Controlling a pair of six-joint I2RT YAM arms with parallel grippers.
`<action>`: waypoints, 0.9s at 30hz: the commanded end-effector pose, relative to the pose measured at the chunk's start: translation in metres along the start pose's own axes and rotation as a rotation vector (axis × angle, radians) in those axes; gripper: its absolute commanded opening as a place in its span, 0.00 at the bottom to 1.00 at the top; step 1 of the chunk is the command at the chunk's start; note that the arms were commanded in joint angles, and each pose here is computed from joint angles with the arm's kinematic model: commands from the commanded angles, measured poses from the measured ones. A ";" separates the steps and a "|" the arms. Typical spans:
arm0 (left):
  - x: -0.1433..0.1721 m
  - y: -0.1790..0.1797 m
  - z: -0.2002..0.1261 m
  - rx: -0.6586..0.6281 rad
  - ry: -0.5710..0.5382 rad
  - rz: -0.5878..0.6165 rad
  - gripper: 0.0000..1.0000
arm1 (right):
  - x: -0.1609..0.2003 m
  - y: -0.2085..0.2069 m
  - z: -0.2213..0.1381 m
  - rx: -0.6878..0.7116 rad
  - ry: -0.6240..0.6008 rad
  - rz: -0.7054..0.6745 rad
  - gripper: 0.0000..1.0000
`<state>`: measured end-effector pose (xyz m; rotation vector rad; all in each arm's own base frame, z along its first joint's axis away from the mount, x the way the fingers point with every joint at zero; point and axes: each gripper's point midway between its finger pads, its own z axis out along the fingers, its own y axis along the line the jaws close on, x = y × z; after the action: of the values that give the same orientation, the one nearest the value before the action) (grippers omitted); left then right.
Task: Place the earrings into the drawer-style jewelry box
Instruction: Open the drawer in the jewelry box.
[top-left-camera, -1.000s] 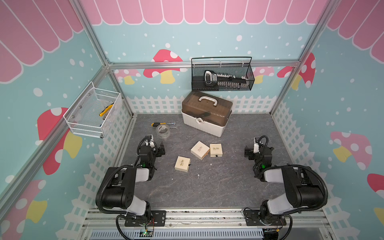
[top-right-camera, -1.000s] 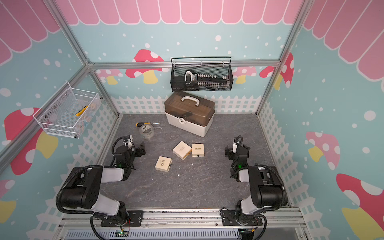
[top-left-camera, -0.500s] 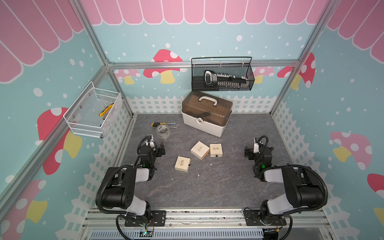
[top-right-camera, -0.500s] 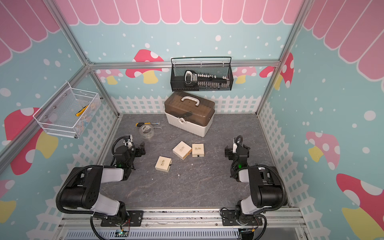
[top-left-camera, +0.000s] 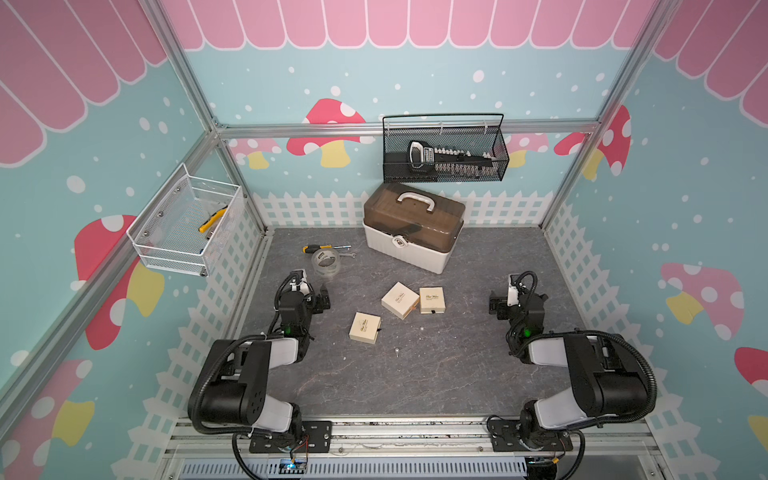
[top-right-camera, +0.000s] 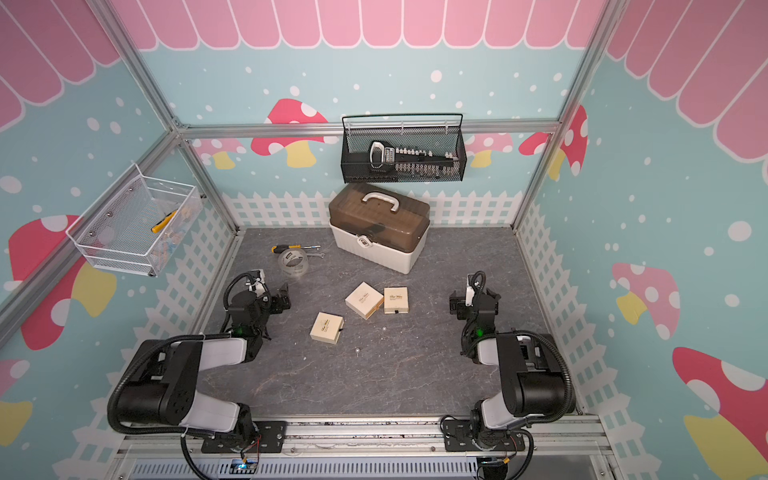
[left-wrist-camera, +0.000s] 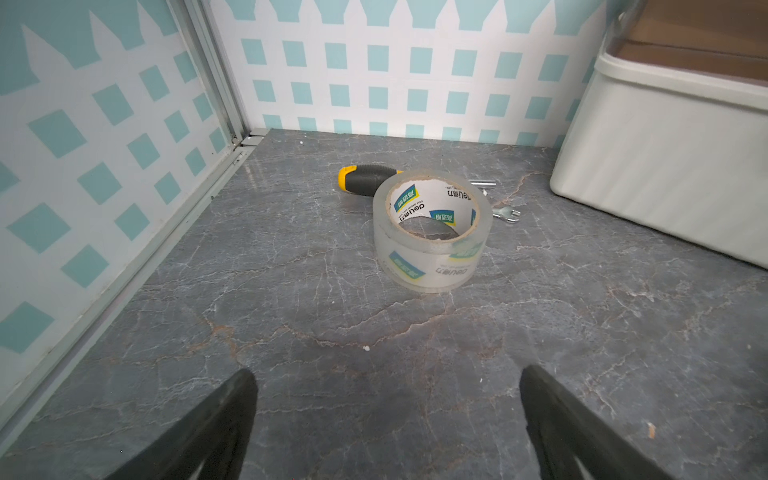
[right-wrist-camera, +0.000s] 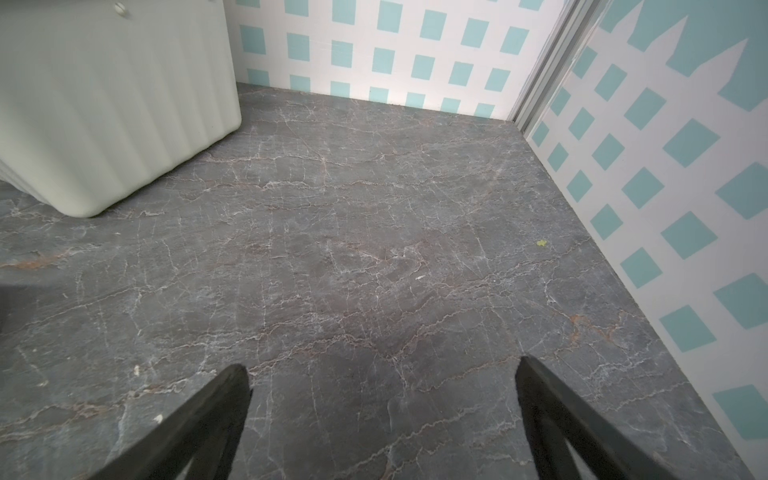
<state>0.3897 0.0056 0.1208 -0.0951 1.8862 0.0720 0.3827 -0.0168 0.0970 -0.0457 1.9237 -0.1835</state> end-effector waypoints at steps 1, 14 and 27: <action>-0.041 0.010 -0.015 -0.113 -0.010 -0.010 0.99 | -0.038 -0.009 -0.016 0.018 -0.065 0.007 1.00; -0.035 -0.009 -0.049 -0.202 0.279 -0.327 0.99 | -0.074 -0.037 -0.074 0.127 0.122 0.434 0.99; 0.018 -0.090 -0.070 0.182 0.521 -0.383 0.99 | -0.071 0.114 -0.093 -0.588 0.292 0.363 0.91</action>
<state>0.3391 -0.0780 0.1380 -0.3551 2.2768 -0.3169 0.3420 0.0741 0.1780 0.0638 2.1297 0.4913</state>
